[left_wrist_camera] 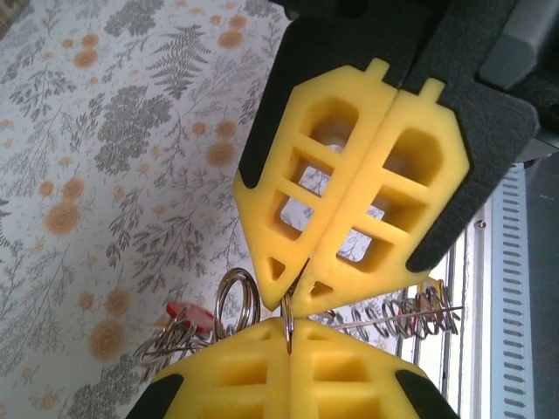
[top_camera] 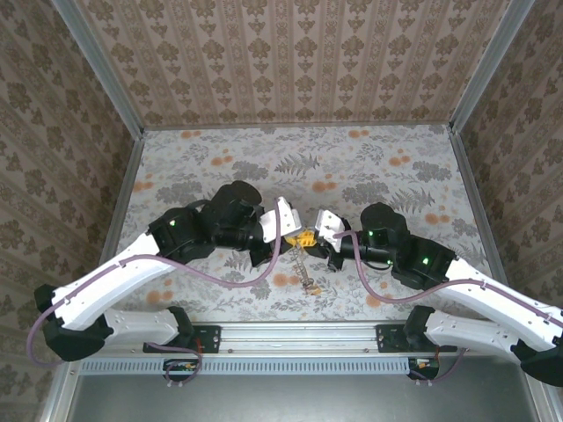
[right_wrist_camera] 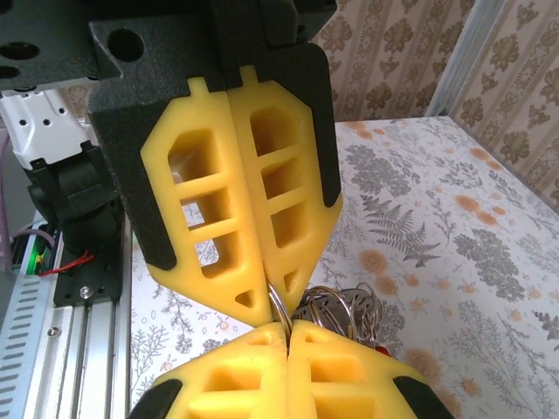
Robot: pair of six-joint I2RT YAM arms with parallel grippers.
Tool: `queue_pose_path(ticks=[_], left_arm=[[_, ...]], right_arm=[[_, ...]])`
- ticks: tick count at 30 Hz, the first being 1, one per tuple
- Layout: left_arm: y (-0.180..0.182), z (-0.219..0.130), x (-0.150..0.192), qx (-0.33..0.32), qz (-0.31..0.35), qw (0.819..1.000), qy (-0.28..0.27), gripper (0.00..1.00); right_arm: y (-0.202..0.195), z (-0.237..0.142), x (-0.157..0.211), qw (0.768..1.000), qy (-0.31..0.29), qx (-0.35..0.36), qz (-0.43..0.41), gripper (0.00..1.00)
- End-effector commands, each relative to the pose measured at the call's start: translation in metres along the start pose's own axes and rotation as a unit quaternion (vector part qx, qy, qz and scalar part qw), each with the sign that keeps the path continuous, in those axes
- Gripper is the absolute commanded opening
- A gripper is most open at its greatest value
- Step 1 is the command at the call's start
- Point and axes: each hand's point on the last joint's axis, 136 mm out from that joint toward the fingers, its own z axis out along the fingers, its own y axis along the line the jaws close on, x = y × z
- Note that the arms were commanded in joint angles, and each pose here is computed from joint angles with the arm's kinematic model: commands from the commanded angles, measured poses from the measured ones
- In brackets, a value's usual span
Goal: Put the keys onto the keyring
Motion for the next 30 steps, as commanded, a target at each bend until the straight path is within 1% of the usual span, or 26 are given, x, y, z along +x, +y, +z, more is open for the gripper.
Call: queue_pose_path(ticks=[1, 4, 6, 10, 17, 20, 23, 25, 26, 27, 30], left_arm=[[-0.013, -0.012, -0.022, 0.026, 0.040, 0.995, -0.090, 0.00], [-0.023, -0.023, -0.029, 0.040, 0.065, 0.985, -0.155, 0.00], [-0.025, -0.031, -0.036, 0.045, 0.074, 0.978, -0.190, 0.00], [-0.028, -0.046, -0.045, 0.065, 0.074, 0.965, -0.242, 0.00], [-0.032, -0.049, -0.051, 0.088, 0.068, 0.954, -0.280, 0.00], [-0.037, -0.051, -0.054, 0.106, 0.070, 0.947, -0.297, 0.00], [-0.037, -0.054, -0.057, 0.116, 0.066, 0.938, -0.320, 0.00], [-0.038, -0.057, -0.059, 0.123, 0.062, 0.933, -0.332, 0.00], [-0.038, -0.057, -0.059, 0.128, 0.059, 0.932, -0.333, 0.00], [-0.039, -0.056, -0.058, 0.131, 0.056, 0.933, -0.329, 0.00], [-0.038, -0.050, -0.052, 0.133, 0.045, 0.943, -0.303, 0.00]], right_arm=[[0.016, -0.007, -0.017, 0.998, -0.041, -0.041, -0.022, 0.01], [0.026, -0.007, -0.017, 0.996, -0.045, -0.068, -0.025, 0.13], [0.029, -0.008, -0.018, 0.996, -0.046, -0.077, -0.022, 0.19], [0.033, -0.009, -0.018, 0.995, -0.048, -0.088, -0.022, 0.20], [0.036, -0.010, -0.023, 0.993, -0.058, -0.096, -0.021, 0.21], [0.036, -0.011, -0.025, 0.993, -0.063, -0.097, -0.020, 0.18], [0.035, -0.012, -0.028, 0.993, -0.070, -0.093, -0.023, 0.12], [0.033, -0.014, -0.029, 0.993, -0.073, -0.087, -0.024, 0.06], [0.032, -0.014, -0.029, 0.994, -0.073, -0.083, -0.024, 0.02], [0.030, -0.015, -0.030, 0.994, -0.074, -0.077, -0.026, 0.00], [0.029, -0.022, -0.033, 0.993, -0.089, -0.065, -0.036, 0.00]])
